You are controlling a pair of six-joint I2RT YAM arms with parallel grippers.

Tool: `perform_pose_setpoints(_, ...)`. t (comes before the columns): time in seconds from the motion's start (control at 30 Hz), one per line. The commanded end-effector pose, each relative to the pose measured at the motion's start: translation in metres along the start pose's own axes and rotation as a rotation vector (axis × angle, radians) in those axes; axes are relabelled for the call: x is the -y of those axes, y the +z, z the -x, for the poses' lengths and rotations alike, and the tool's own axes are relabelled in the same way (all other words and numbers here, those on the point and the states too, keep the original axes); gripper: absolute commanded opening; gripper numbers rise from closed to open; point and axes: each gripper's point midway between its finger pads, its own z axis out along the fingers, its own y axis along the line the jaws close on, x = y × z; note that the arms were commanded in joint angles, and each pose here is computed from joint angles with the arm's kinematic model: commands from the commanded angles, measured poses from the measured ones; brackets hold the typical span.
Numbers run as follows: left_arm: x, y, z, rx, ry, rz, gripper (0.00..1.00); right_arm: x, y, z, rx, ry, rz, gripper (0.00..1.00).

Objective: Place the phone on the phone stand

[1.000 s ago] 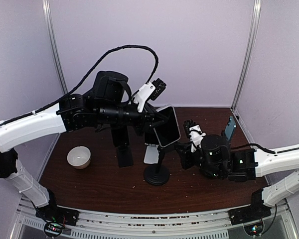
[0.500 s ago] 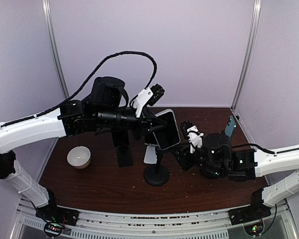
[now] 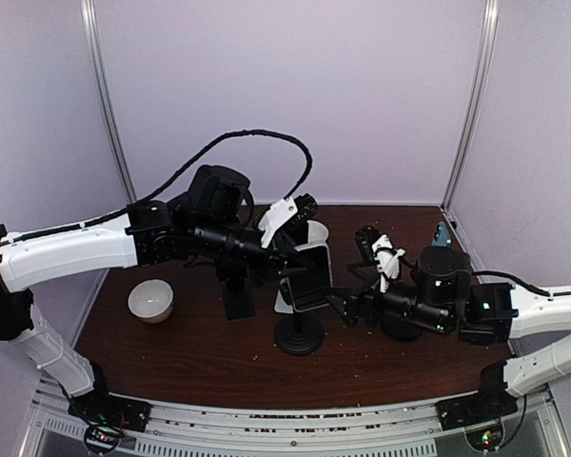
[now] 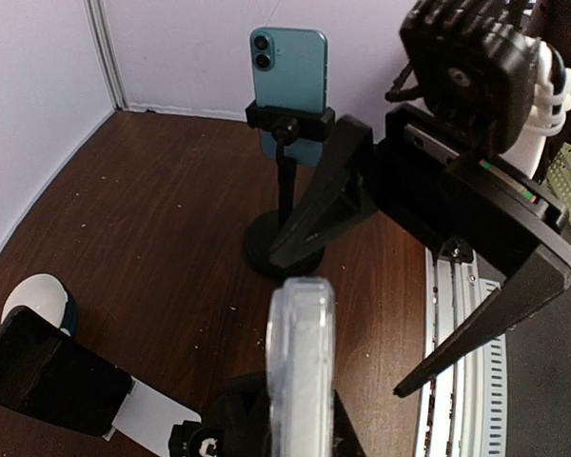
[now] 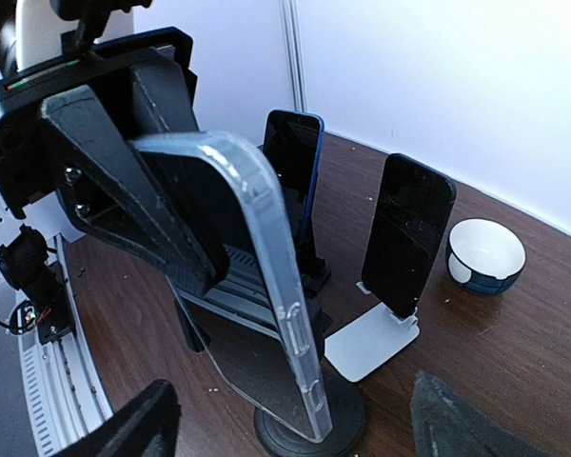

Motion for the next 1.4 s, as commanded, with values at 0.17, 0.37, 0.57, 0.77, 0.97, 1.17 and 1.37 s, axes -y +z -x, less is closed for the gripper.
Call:
perform_pose_setpoints(0.17, 0.003, -0.006, 0.025, 0.103, 0.077, -0.028, 0.0, -0.015, -0.015, 0.011, -0.026, -0.049, 0.222, 0.98)
perform_pose_setpoints(0.37, 0.008, -0.008, 0.025, 0.14, 0.114, -0.055, 0.0, -0.014, 0.009, 0.005, -0.096, -0.035, 0.299, 0.83)
perform_pose_setpoints(0.57, 0.001, -0.002, 0.015, 0.118, 0.085, -0.061, 0.0, -0.019, 0.025, 0.004, -0.111, -0.072, 0.324, 0.73)
perform_pose_setpoints(0.77, 0.001, -0.002, 0.015, 0.134, 0.106, -0.06, 0.0, -0.016, 0.032, -0.004, -0.131, -0.1, 0.309, 0.34)
perform_pose_setpoints(0.97, 0.006, -0.003, 0.015, 0.157, 0.133, -0.094, 0.0, -0.016, 0.031, -0.012, -0.152, -0.118, 0.326, 0.12)
perform_pose_setpoints(1.17, 0.007, -0.001, 0.015, 0.172, 0.151, -0.108, 0.04, -0.016, 0.032, -0.012, -0.159, -0.129, 0.342, 0.0)
perform_pose_setpoints(1.37, 0.009, -0.006, 0.02, 0.226, 0.178, -0.107, 0.52, -0.015, 0.024, -0.005, -0.13, -0.072, 0.348, 0.0)
